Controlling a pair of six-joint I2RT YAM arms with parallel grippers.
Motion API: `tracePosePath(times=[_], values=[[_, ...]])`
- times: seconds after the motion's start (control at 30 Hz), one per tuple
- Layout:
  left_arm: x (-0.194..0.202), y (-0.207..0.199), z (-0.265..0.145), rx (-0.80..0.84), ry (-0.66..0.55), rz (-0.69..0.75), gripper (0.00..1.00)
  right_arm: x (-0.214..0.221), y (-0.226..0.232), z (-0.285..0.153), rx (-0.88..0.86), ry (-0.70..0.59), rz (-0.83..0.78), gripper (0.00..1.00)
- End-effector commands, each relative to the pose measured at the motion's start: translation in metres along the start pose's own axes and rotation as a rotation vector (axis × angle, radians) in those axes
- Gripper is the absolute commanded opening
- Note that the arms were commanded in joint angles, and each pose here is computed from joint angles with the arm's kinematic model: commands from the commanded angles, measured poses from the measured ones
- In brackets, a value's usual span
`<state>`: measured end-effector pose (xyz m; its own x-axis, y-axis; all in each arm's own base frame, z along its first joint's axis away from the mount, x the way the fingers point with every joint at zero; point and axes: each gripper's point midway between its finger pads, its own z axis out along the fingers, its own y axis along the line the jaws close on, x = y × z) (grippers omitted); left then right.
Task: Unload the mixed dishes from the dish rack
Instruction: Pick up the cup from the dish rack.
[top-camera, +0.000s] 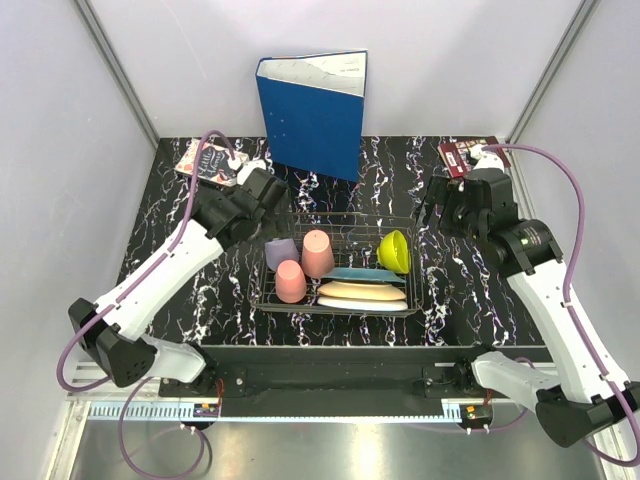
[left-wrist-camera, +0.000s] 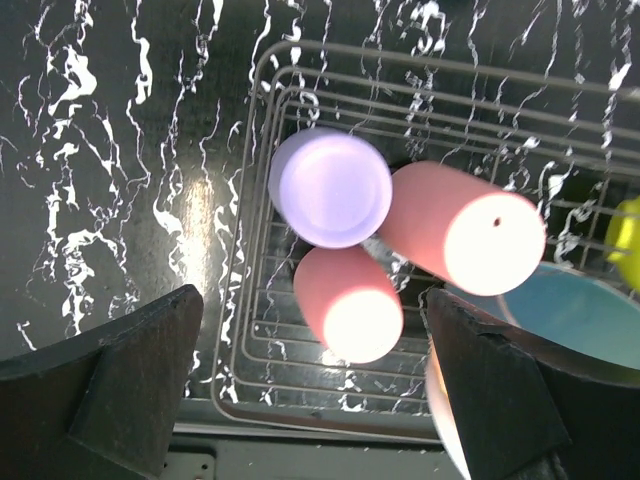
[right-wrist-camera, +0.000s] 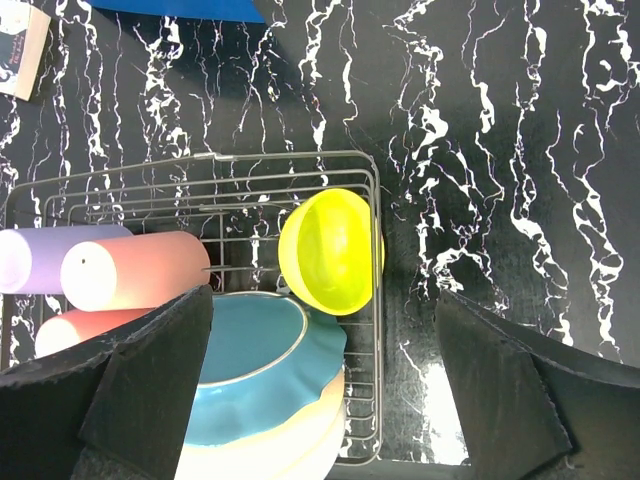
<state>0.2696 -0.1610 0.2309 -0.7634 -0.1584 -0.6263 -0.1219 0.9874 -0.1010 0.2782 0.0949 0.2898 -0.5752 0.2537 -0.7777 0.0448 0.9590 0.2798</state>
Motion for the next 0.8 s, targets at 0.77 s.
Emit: tracePosePath(times=[0.77], values=[[-0.002,-0.021,0.067,0.032,-0.025,0.138,0.99,0.010,0.002,-0.005,0.000,0.071,-0.027,1.00]])
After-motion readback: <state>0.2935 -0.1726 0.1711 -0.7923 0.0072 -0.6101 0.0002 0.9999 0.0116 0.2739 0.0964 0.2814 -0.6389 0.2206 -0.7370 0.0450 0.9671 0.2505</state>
